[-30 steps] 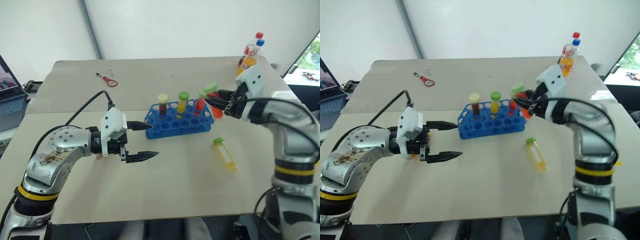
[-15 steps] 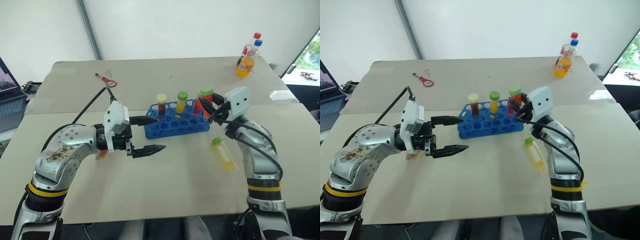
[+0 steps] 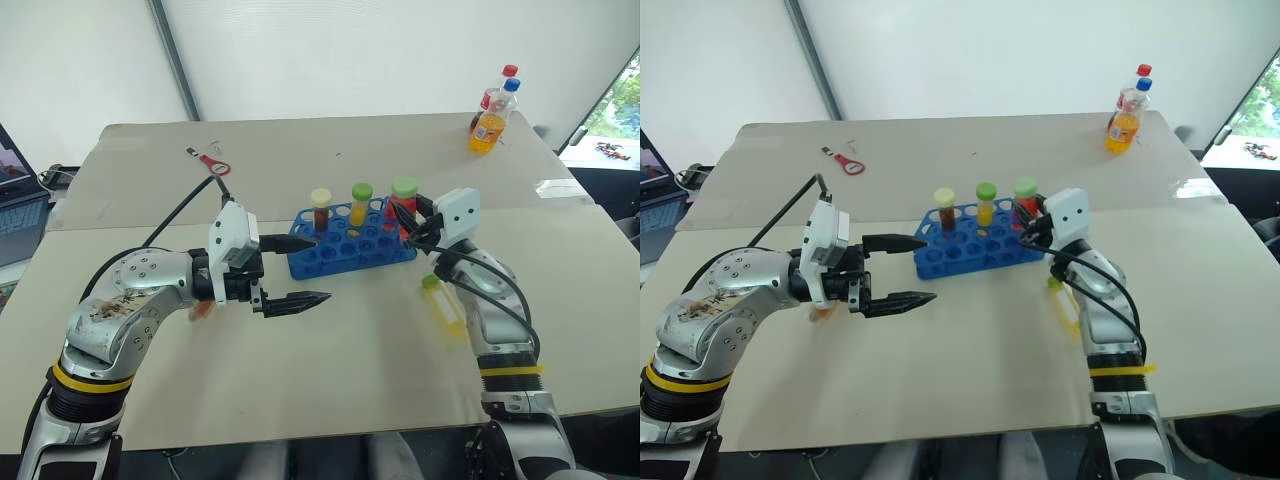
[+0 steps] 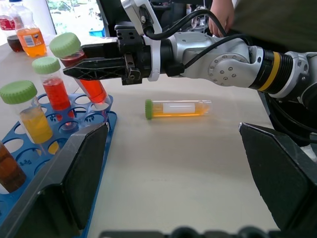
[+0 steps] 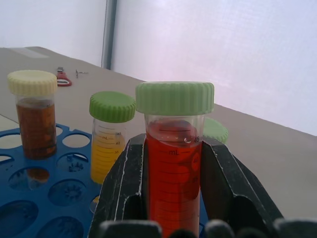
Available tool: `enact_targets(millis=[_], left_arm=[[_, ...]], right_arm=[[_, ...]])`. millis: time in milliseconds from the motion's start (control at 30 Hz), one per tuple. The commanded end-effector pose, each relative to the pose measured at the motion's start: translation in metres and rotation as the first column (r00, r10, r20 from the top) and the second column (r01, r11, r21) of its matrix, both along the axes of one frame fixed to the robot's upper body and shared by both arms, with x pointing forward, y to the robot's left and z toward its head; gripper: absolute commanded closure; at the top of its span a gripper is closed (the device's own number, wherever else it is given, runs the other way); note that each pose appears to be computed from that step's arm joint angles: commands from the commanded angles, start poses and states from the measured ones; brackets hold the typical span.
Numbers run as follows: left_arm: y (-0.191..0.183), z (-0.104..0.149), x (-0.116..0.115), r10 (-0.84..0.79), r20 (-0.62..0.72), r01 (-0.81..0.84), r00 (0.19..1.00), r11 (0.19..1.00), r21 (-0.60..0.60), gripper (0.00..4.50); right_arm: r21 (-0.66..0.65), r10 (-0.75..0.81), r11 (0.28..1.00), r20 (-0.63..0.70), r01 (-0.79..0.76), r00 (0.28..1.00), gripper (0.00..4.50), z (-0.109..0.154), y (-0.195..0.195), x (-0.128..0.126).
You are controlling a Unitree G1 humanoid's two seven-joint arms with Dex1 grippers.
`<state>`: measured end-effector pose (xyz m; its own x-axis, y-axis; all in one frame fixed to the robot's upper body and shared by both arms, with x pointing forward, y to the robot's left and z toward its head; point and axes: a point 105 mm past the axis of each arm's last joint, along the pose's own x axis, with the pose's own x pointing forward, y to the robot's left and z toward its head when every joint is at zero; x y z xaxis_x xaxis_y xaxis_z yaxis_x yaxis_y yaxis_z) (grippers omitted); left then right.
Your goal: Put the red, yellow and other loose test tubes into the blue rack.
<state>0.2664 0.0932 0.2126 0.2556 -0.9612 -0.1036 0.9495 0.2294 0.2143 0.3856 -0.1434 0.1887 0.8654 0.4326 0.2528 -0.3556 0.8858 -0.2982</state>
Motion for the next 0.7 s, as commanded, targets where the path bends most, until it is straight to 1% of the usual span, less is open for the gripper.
enact_targets(millis=[33, 233, 433, 633, 700], left_arm=[[-0.003, 0.012, -0.004, -0.016, 0.062, 0.016, 0.998, 1.000, 0.000, 0.00], [-0.003, 0.012, -0.003, -0.012, 0.063, 0.012, 0.998, 1.000, 0.000, 0.00], [-0.004, 0.013, -0.002, -0.006, 0.066, 0.006, 0.998, 1.000, -0.002, 0.00], [-0.006, 0.012, 0.000, 0.004, 0.067, -0.004, 0.998, 1.000, -0.011, 0.00], [-0.006, 0.012, 0.000, 0.005, 0.069, -0.004, 0.998, 1.000, -0.013, 0.00]], right_arm=[[0.022, -0.010, 1.000, 0.041, 0.009, 0.999, 3.49, 0.006, 0.003, -0.001], [0.054, -0.031, 0.998, 0.061, 0.027, 0.998, 3.49, 0.008, 0.008, 0.002], [0.136, -0.034, 0.990, 0.011, 0.032, 0.999, 3.49, -0.004, 0.011, 0.000], [0.224, -0.088, 0.970, -0.019, 0.090, 0.996, 3.49, -0.008, 0.001, 0.001], [0.226, -0.092, 0.969, -0.020, 0.094, 0.996, 3.49, -0.008, 0.000, 0.001]])
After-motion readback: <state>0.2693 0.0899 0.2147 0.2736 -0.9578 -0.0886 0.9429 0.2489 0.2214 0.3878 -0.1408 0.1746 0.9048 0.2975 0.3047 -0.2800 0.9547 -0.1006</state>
